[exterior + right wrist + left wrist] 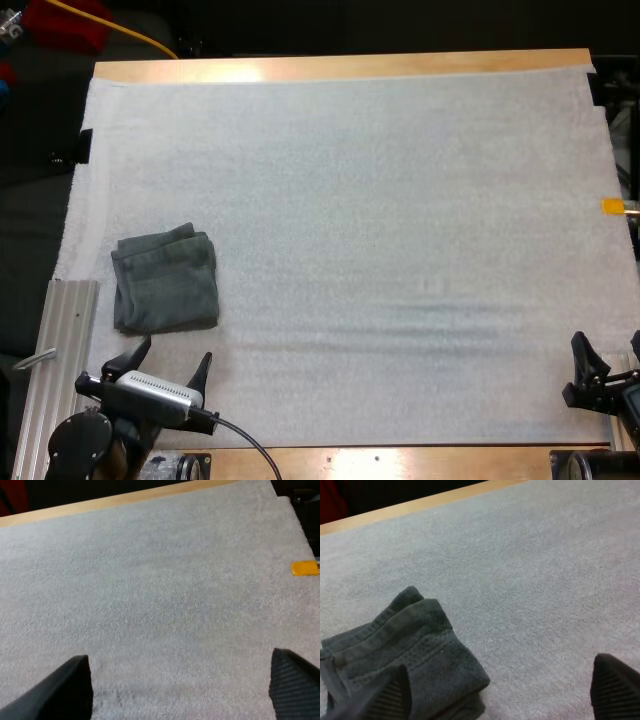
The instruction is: Pick towel from pile, fold and stack
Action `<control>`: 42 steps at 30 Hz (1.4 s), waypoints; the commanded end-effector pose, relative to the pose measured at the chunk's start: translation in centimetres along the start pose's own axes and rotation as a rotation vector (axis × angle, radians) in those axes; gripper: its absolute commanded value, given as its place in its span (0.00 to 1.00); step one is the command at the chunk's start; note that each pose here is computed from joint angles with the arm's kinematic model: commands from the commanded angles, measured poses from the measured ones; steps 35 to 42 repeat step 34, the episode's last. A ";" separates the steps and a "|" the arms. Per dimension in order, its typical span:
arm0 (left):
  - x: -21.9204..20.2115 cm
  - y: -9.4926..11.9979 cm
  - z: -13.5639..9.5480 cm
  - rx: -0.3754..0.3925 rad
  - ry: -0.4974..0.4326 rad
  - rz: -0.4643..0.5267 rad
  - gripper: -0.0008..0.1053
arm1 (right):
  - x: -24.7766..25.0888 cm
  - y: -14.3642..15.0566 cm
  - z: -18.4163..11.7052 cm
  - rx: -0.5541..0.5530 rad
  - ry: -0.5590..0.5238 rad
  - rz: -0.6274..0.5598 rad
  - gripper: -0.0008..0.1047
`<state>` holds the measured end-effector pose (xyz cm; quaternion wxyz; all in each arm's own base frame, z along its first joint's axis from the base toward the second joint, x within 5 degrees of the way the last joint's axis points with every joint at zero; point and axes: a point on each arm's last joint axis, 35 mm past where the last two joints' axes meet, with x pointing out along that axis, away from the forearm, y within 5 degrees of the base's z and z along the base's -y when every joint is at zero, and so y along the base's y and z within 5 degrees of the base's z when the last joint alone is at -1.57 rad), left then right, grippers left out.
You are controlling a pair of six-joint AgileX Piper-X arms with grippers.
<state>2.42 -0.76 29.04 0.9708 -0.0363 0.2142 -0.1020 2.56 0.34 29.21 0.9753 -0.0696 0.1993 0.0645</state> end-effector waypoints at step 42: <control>0.2 -0.1 0.2 0.003 -0.003 -0.049 0.68 | 0.2 -0.1 0.1 0.004 0.008 -0.003 0.68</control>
